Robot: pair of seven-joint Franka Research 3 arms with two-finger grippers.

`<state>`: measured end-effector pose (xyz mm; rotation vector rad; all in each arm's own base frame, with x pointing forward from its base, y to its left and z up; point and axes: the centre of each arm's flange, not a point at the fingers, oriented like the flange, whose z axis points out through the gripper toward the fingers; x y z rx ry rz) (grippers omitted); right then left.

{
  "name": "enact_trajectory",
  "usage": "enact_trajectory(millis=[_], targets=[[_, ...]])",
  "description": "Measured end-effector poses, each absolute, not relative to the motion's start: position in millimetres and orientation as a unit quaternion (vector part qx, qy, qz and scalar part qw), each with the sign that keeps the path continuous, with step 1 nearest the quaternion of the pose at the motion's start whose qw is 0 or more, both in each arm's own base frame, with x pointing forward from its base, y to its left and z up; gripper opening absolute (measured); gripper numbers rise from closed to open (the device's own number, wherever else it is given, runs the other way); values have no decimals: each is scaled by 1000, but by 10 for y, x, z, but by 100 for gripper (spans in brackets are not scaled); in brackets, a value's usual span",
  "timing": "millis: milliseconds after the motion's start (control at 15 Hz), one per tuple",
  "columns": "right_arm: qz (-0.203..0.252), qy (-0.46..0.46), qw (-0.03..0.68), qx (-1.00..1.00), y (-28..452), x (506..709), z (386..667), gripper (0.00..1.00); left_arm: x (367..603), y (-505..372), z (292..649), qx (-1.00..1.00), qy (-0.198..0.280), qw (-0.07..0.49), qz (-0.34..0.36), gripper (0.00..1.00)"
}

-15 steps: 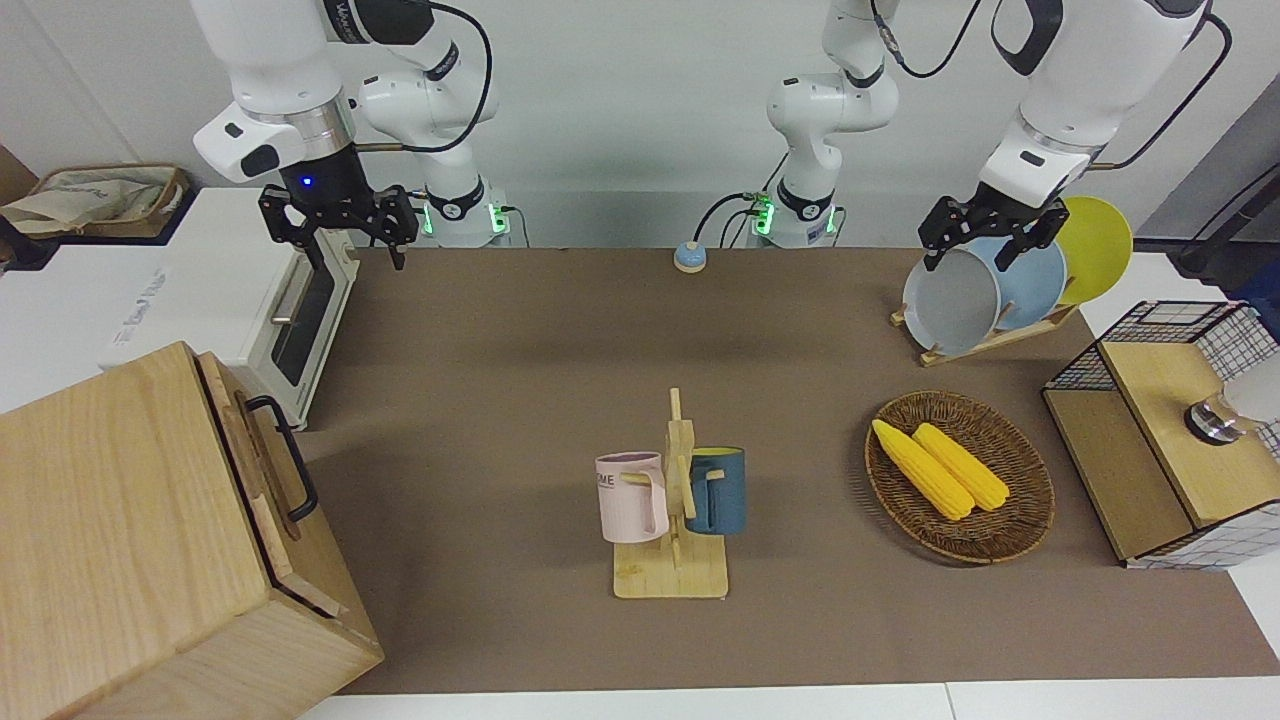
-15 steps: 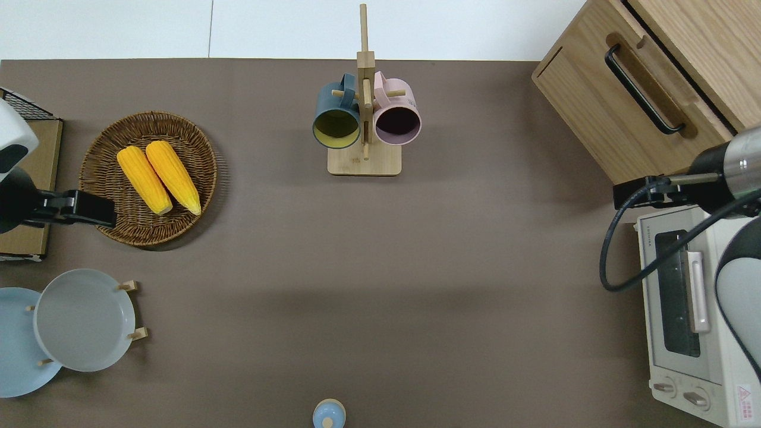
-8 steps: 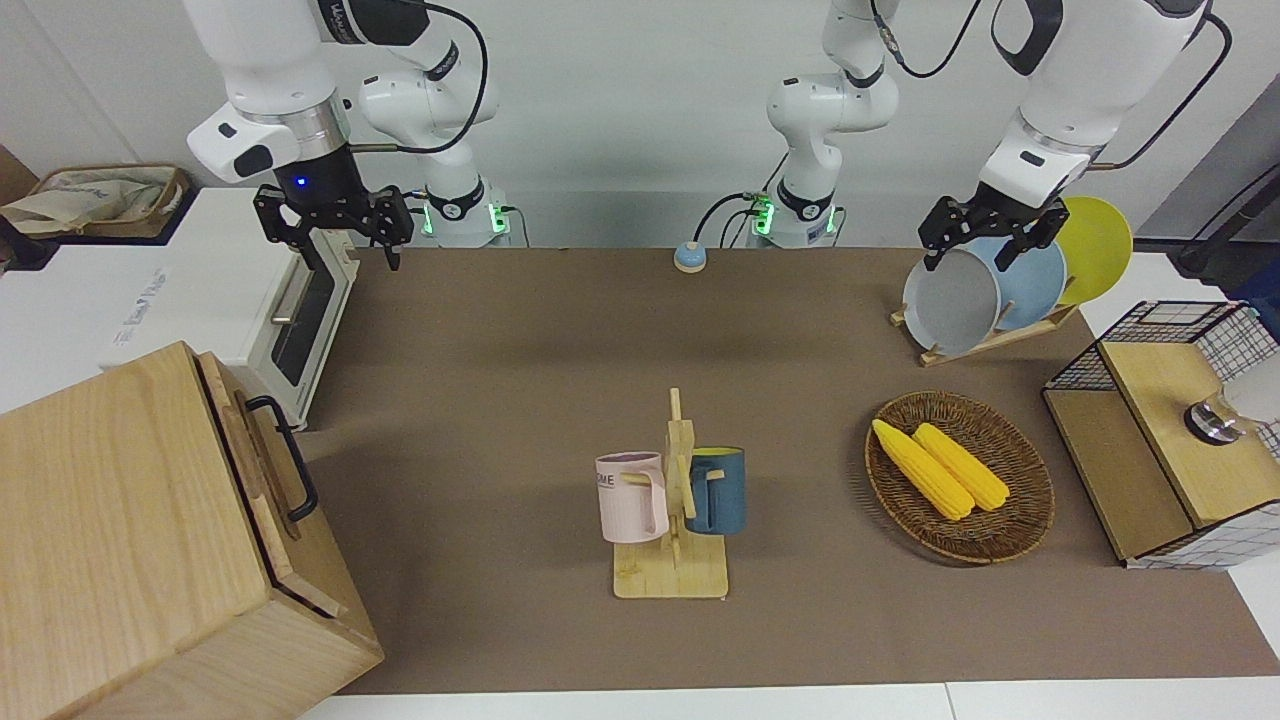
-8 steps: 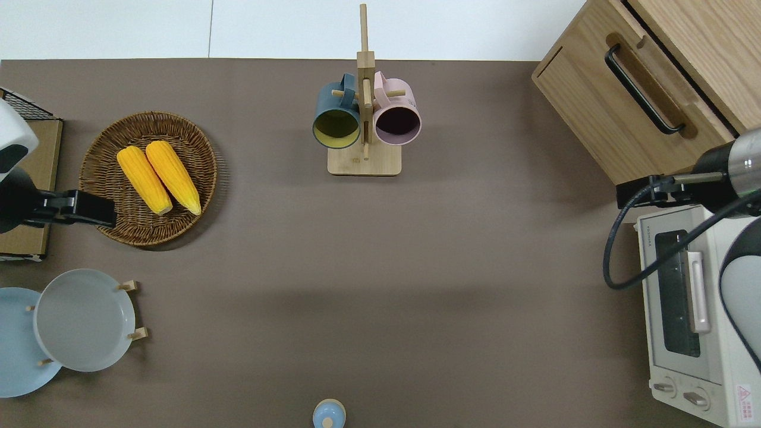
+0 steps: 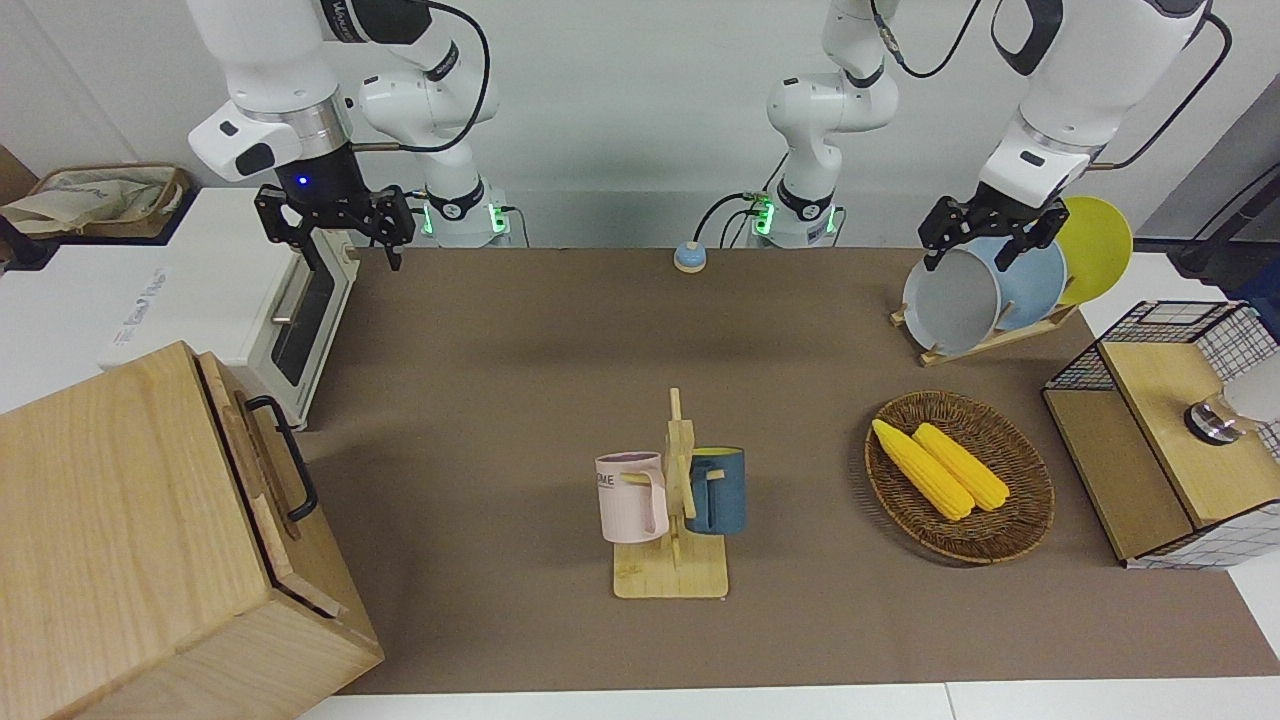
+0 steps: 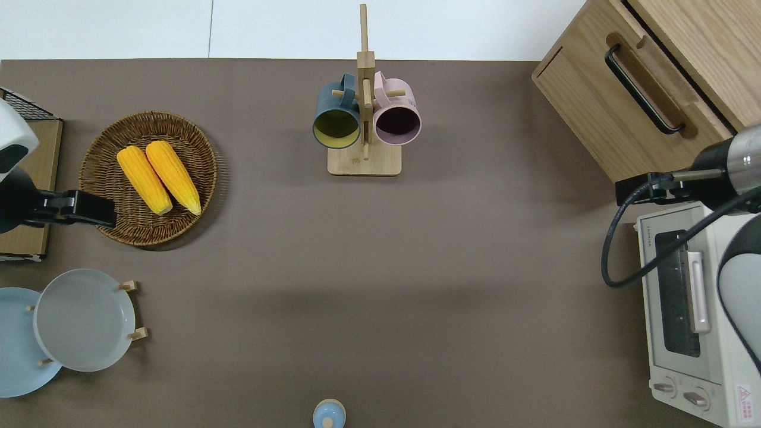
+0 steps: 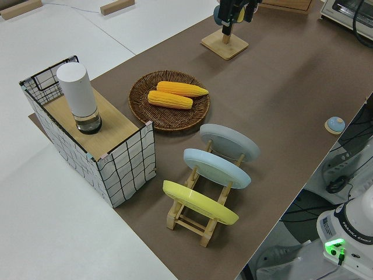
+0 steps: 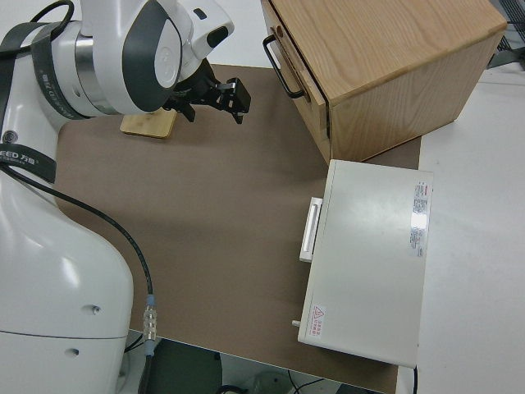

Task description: Slide drawer open with right arm

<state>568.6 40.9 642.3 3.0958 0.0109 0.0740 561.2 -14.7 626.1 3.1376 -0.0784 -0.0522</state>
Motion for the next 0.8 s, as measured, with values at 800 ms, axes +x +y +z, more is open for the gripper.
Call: enact_trajectory(millis=[800], targets=[[51,93,243,964,1073,5766,6395,98,5612,-147,6261,1000,-25,1,-17,100]])
